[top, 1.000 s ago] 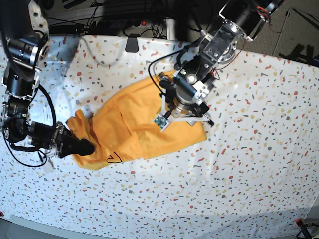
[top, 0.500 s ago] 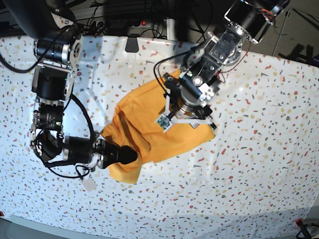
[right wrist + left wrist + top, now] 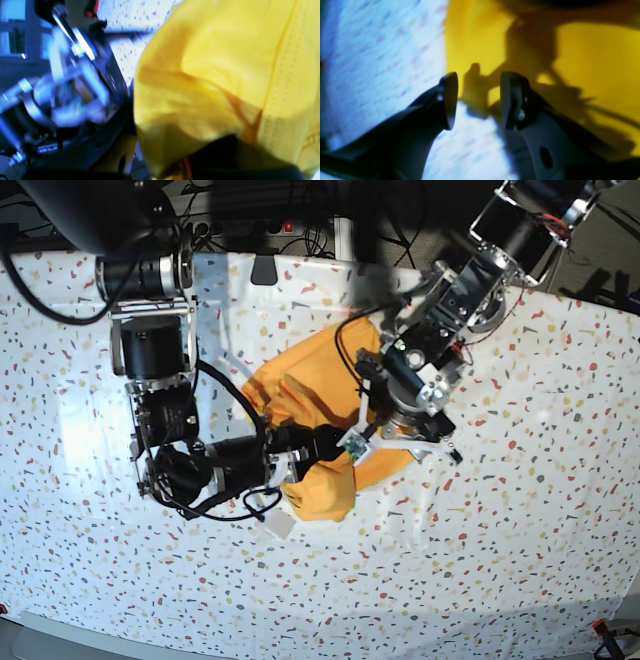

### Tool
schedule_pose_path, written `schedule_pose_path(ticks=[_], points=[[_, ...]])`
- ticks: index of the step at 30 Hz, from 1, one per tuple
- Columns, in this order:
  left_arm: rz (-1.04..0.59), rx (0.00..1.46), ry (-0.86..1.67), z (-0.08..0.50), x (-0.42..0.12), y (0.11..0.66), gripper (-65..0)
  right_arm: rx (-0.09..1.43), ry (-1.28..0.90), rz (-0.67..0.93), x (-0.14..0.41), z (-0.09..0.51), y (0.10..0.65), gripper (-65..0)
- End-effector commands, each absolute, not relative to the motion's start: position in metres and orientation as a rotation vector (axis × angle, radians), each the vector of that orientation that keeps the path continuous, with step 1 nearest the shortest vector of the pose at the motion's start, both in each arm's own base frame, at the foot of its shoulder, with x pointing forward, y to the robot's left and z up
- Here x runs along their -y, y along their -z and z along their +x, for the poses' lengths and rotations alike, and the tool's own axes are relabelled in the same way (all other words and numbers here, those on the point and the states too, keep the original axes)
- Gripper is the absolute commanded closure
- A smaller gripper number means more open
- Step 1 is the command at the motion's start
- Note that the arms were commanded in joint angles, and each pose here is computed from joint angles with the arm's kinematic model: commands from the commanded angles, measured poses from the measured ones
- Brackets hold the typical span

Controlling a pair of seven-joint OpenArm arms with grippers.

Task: Fold the T-shirt properly
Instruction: 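Lift the grasped end and fold it over toward the left gripper, then bring both grippers together over the folded bundle and press it down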

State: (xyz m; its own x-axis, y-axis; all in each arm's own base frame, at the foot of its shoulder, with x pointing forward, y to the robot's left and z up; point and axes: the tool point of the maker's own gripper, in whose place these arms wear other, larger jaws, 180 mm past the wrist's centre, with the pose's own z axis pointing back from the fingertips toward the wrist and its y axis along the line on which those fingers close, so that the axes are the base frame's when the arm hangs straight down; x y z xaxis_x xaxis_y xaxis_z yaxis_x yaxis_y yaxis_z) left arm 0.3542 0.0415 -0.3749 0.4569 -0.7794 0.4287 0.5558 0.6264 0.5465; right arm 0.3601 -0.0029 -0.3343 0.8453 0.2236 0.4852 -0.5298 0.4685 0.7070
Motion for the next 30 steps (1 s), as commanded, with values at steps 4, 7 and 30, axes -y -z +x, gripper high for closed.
schedule_pose_path(ticks=[4, 7, 30], points=[[0.495, 0.760, 0.754, 0.375, -0.070, 0.347, -26.0, 0.405, -0.527, 0.987, -0.004, 0.371, 0.312, 0.0], [0.497, 0.741, 0.730, 0.371, -0.074, 0.350, -26.0, 0.414, -0.543, 0.989, -0.008, 0.371, 0.308, 0.0], [0.122, 0.736, 0.740, 0.277, -0.016, 0.387, -26.0, 0.530, -0.628, 0.785, -0.002, 0.363, 0.313, 0.0]])
